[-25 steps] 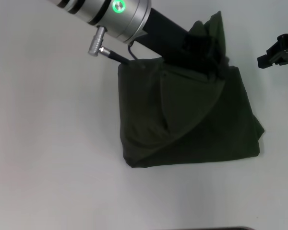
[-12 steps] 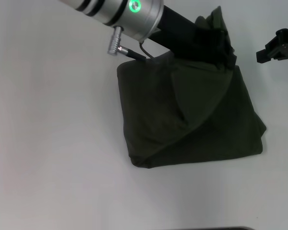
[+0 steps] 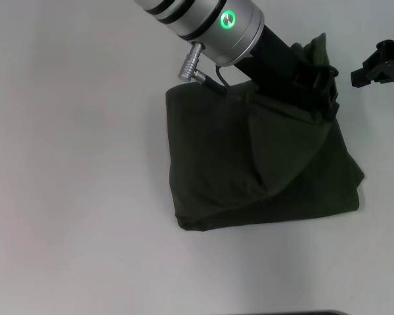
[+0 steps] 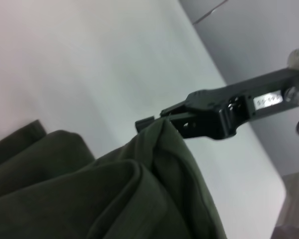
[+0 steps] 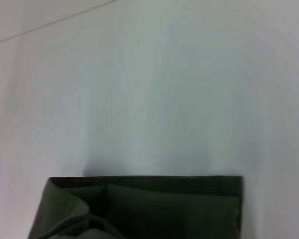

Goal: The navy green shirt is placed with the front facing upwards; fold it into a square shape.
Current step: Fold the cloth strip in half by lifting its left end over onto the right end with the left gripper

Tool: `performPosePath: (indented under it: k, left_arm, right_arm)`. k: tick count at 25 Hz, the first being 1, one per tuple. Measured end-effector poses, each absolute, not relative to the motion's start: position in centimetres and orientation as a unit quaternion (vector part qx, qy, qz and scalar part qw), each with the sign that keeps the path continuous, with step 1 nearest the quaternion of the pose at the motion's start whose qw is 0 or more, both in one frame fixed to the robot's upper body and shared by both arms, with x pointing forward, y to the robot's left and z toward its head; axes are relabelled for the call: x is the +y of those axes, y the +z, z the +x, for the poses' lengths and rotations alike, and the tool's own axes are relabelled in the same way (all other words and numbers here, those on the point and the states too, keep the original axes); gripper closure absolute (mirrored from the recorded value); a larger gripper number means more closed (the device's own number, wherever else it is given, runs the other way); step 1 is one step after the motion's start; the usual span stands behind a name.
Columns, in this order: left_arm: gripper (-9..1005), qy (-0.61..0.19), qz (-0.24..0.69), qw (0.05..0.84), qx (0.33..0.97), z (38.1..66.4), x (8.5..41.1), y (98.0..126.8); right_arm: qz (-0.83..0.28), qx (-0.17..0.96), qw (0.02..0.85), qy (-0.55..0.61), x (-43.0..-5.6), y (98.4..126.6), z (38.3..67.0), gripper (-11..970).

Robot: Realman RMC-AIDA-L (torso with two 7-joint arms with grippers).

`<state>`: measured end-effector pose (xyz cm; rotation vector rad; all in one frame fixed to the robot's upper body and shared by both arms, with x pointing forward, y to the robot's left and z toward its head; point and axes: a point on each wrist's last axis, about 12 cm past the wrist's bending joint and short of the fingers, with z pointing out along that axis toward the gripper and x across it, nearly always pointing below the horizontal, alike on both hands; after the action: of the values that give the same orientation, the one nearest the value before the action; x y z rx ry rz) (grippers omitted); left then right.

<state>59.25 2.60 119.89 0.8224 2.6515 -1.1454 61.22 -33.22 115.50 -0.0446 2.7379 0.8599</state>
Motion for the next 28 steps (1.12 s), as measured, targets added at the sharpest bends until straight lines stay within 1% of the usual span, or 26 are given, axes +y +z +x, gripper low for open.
performPosePath:
  k: [9, 16, 23, 28]
  left_arm:
    - [884, -0.344, 0.309, 0.061, 0.885, 58.8, 0.4, 120.6]
    - [884, -0.344, 0.316, 0.065, 0.882, 58.9, -0.3, 121.1]
    - [885, -0.344, 0.309, 0.068, 0.884, 59.1, -0.3, 120.9]
    - [885, -0.353, 0.28, 0.077, 0.889, 59.9, 1.1, 120.6]
  right_arm:
    - [-0.009, 0.949, 0.135, 0.286, -33.4, 115.4, 61.3, 924]
    - [-0.009, 0.949, 0.136, 0.285, -33.4, 115.4, 61.4, 924]
    - [-0.009, 0.949, 0.136, 0.286, -33.3, 115.4, 61.4, 924]
    - [-0.007, 0.949, 0.136, 0.285, -33.4, 115.2, 61.3, 924]
